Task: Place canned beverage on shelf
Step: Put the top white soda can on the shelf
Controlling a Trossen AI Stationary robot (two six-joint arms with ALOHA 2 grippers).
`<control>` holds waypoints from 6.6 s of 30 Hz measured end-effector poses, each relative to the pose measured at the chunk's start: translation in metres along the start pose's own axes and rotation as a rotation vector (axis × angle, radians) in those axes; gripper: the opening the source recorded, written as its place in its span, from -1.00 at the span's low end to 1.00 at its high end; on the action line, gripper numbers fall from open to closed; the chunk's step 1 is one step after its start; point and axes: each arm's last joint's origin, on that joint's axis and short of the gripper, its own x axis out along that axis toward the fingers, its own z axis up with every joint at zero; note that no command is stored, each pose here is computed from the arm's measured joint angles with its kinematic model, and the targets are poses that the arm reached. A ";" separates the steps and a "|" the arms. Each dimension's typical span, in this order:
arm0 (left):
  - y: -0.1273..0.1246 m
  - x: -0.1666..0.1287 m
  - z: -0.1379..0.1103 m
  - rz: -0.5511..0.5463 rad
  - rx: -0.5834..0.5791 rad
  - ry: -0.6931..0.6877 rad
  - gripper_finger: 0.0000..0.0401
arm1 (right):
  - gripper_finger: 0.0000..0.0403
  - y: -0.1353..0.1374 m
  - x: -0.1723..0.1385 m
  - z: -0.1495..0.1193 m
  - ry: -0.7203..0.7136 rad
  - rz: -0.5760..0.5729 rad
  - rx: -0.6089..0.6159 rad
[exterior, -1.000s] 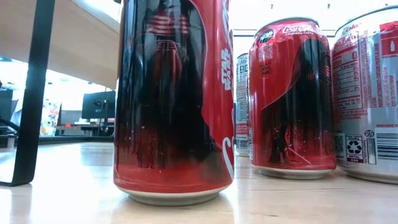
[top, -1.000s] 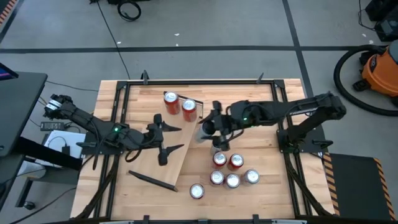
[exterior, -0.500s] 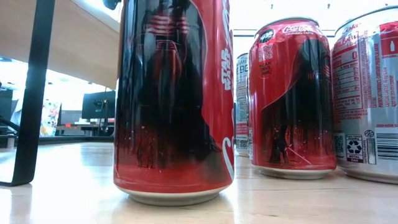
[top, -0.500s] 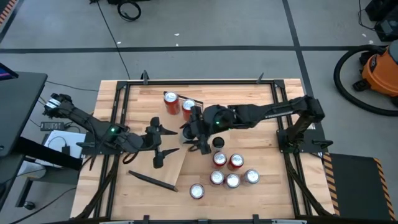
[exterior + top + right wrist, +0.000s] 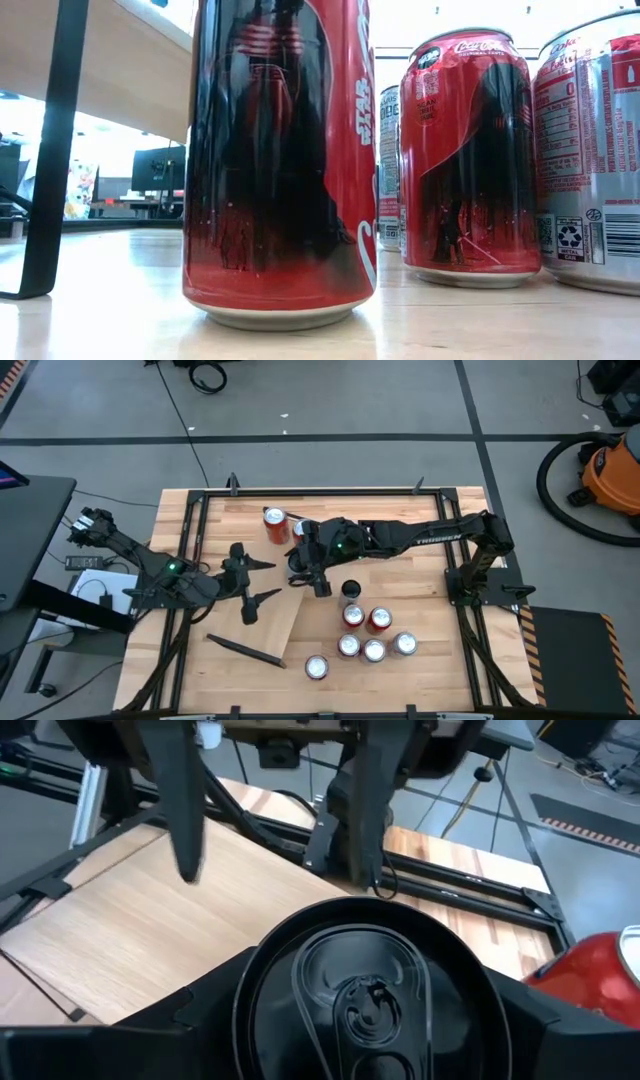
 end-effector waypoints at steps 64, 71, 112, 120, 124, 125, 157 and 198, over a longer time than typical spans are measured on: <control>0.030 0.026 -0.008 0.398 -0.096 0.011 0.51 | 0.54 0.053 -0.022 -0.044 0.134 -0.071 -0.038; 0.029 0.026 -0.008 0.356 -0.099 0.021 0.51 | 0.54 0.041 -0.021 -0.043 0.107 -0.100 -0.023; 0.032 0.015 -0.011 0.385 -0.093 0.042 0.51 | 0.54 0.029 -0.026 -0.044 0.128 -0.123 -0.022; 0.039 0.028 -0.014 0.382 -0.131 0.077 0.51 | 0.54 0.043 -0.013 -0.050 0.129 0.003 0.013; 0.039 0.029 -0.013 0.342 -0.143 0.086 0.51 | 0.54 0.043 -0.001 -0.057 0.144 -0.003 0.013; 0.038 0.029 -0.013 0.333 -0.143 0.088 0.51 | 0.54 0.041 0.001 -0.058 0.144 -0.007 0.015; 0.027 0.000 -0.017 0.299 -0.108 0.225 0.51 | 0.54 0.037 0.010 -0.061 0.130 -0.026 0.020; 0.031 0.002 -0.016 0.354 -0.106 0.208 0.51 | 0.52 0.055 0.027 -0.071 0.298 -0.481 -0.326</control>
